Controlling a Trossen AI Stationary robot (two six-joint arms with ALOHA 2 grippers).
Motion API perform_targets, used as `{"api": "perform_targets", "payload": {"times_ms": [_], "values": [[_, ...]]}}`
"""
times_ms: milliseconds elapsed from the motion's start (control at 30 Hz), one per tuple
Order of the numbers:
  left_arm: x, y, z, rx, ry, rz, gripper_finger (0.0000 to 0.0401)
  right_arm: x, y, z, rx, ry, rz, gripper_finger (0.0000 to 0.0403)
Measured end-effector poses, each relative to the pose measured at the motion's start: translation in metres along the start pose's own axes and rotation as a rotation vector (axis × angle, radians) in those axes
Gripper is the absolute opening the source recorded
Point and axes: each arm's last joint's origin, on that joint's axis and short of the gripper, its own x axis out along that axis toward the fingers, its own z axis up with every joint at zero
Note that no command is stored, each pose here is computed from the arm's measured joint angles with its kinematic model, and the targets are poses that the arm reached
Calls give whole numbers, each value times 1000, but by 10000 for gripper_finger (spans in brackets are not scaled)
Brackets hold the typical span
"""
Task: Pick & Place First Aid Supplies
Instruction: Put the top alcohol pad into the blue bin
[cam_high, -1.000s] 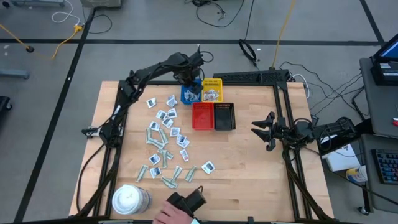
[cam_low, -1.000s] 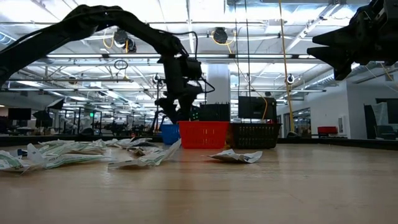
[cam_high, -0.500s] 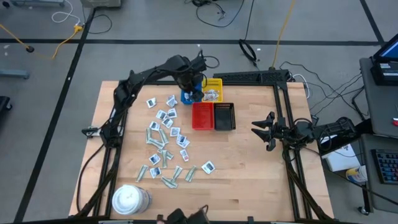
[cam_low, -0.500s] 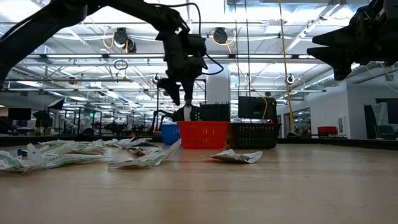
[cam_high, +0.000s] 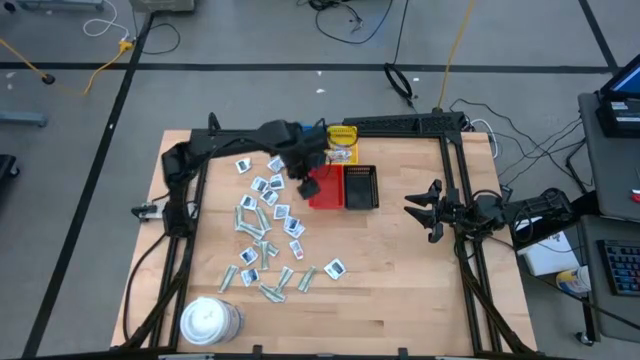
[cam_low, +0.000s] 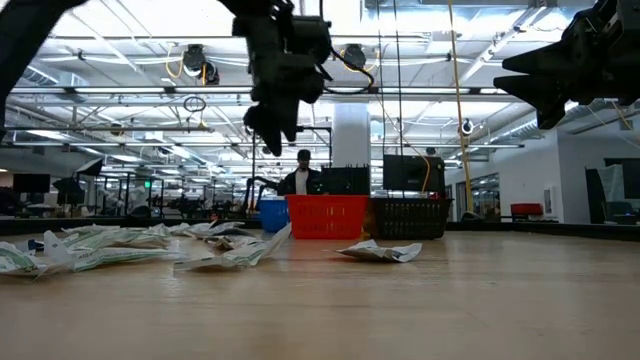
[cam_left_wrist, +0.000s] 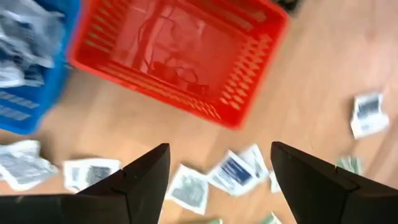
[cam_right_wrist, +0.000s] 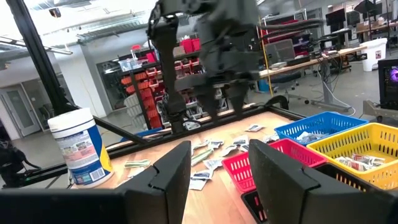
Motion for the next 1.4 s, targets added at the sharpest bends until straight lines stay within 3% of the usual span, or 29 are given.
{"api": "perform_targets", "payload": {"times_ms": [400,567,800,1100,1400], "values": [[18,-57,-70,293,84,-31,285,0,0,0,0,0,0,155],[24,-62,-76,287,106,-11,285,0,0,0,0,-1,0,155],[39,-55,-79,258,73,101,285,0,0,0,0,0,0,155],[67,-56,-80,224,-43,88,285,0,0,0,0,-1,0,155],[108,-57,-80,216,59,113,285,0,0,0,1,-3,1,155]]}}
